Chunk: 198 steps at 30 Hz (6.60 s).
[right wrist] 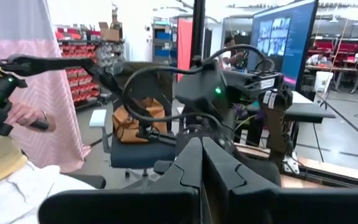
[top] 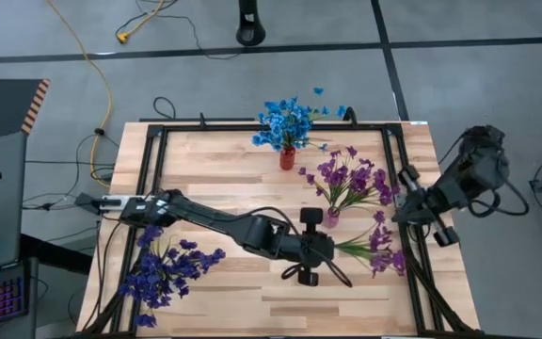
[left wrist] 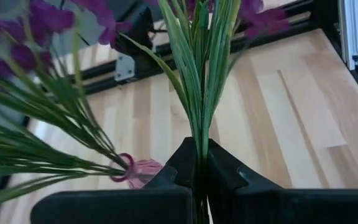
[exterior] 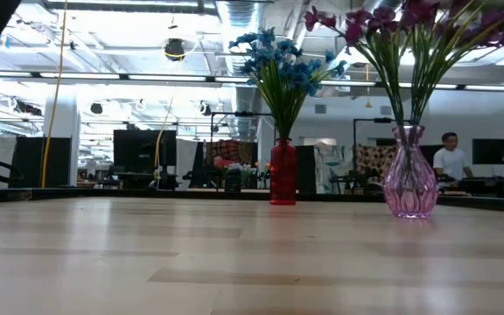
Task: Sort flowers into vase by color
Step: Put the violet flowers into the violet vase
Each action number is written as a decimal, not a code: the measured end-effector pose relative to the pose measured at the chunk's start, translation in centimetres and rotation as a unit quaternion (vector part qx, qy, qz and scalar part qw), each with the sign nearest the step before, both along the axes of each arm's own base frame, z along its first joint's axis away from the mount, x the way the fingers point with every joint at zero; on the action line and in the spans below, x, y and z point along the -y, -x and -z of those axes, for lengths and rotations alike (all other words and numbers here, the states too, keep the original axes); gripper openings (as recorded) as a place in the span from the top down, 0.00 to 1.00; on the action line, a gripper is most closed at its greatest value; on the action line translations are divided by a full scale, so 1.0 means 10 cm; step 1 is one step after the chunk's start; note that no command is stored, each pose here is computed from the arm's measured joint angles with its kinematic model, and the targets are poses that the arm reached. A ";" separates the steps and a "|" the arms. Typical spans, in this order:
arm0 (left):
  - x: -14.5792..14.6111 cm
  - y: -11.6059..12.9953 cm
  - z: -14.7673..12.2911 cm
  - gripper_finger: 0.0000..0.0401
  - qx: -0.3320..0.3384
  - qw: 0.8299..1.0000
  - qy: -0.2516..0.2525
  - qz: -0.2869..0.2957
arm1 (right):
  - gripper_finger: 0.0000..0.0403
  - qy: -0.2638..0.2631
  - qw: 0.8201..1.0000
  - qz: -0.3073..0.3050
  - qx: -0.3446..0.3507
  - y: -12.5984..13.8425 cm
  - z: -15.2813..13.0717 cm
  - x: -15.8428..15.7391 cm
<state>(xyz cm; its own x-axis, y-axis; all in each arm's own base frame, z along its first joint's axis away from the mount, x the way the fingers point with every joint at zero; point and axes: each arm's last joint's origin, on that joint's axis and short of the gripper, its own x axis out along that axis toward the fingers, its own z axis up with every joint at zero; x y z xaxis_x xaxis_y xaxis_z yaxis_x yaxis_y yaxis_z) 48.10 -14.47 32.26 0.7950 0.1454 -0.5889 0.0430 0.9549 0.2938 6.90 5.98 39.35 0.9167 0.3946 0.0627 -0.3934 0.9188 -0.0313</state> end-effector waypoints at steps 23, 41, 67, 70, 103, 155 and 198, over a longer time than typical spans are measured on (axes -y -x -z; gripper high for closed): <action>-0.39 0.95 -1.18 1.00 0.050 0.994 -0.074 -0.061 | 0.92 0.012 1.000 0.002 -0.009 0.07 0.04 0.08; -0.95 1.62 -0.29 1.00 0.370 0.927 0.065 0.000 | 0.92 0.079 0.996 0.012 -0.036 -0.17 0.12 -0.16; -1.01 1.89 -0.06 1.00 0.503 0.853 0.131 0.057 | 0.92 0.170 0.974 0.142 -0.051 -0.90 0.27 -0.31; -1.01 1.89 -0.07 1.00 0.503 0.852 0.131 0.057 | 0.92 0.169 0.974 0.142 -0.050 -0.90 0.27 -0.31; -0.88 0.92 0.24 1.00 0.462 0.872 0.159 0.039 | 0.49 0.111 0.981 0.143 -0.076 -0.91 0.30 -0.32; -0.84 0.89 0.11 1.00 0.486 0.853 0.165 0.092 | 0.50 0.048 0.977 0.209 0.017 -1.51 0.25 -0.25; -0.89 1.11 -0.18 0.66 0.461 0.877 0.112 0.078 | 0.92 -0.014 0.985 0.158 0.062 -0.81 -0.07 -0.32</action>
